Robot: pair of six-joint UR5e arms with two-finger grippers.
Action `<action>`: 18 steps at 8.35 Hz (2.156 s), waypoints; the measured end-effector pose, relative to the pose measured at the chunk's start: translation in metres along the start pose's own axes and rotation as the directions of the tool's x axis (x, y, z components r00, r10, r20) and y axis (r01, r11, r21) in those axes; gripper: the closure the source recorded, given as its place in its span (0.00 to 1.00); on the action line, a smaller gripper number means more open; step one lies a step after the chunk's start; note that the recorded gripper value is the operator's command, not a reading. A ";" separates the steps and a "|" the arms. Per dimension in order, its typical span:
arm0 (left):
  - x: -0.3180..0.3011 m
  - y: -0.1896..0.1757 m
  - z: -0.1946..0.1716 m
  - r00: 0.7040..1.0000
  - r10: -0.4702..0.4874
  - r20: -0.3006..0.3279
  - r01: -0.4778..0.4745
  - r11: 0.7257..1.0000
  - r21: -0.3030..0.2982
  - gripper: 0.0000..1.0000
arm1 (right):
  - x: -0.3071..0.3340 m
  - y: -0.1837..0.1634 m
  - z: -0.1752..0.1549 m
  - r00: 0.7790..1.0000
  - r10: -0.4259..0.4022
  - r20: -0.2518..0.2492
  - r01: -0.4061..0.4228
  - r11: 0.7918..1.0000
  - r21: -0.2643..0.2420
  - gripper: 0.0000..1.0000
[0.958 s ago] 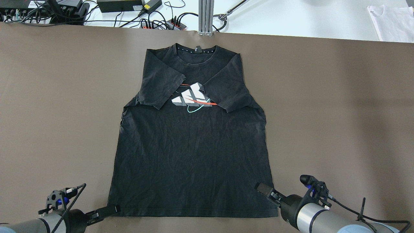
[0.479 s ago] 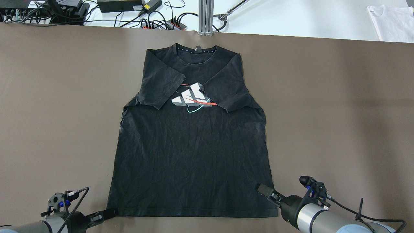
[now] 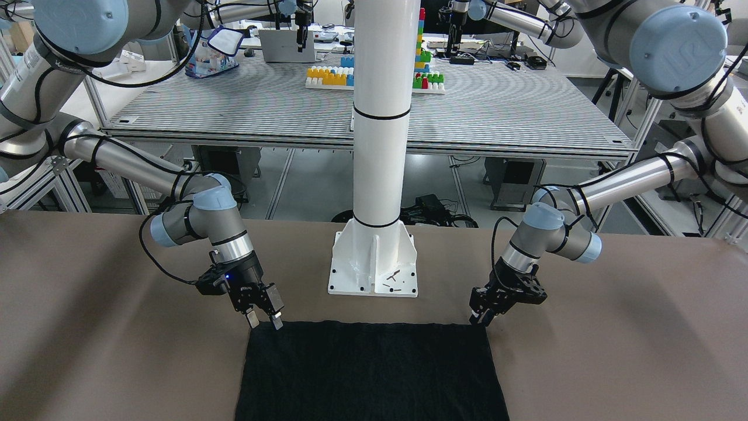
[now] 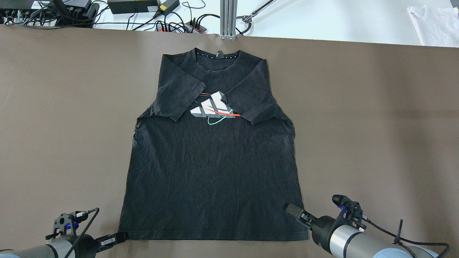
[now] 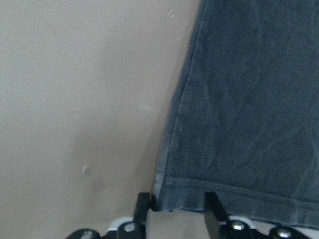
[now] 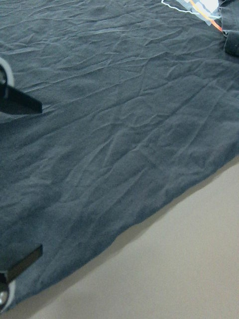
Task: Fold clothes
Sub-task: 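Move both grippers to the hem corners nearest the robot, then grasp the hem corners nearest the robot with both grippers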
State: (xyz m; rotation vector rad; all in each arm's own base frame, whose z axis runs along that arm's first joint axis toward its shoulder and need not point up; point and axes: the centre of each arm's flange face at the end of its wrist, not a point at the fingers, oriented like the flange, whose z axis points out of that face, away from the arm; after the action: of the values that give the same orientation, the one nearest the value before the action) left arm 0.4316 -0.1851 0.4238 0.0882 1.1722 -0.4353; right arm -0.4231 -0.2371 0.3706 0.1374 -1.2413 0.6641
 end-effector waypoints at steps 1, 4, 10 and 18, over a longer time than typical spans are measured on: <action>-0.001 0.000 0.000 1.000 0.002 0.003 -0.002 1.000 0.001 0.52 | 0.000 0.000 0.000 1.000 0.000 0.000 0.000 1.000 0.001 0.08; -0.004 -0.001 0.001 1.000 0.004 0.008 -0.004 1.000 0.003 1.00 | 0.000 0.000 0.000 1.000 -0.001 -0.001 0.001 1.000 0.002 0.08; -0.001 -0.001 0.001 1.000 0.011 0.004 -0.011 1.000 0.004 1.00 | 0.039 -0.001 0.024 0.995 -0.063 -0.081 0.065 0.998 0.026 0.10; 0.002 0.001 0.002 1.000 0.011 -0.003 -0.011 1.000 0.000 1.00 | 0.061 0.035 0.021 0.988 -0.119 -0.094 0.120 0.993 0.006 0.50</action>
State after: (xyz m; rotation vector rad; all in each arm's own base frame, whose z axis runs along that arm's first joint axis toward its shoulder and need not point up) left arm 0.4348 -0.1851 0.4223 0.0955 1.1743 -0.4259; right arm -0.4496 -0.1945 0.4245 0.1870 -1.1308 0.5676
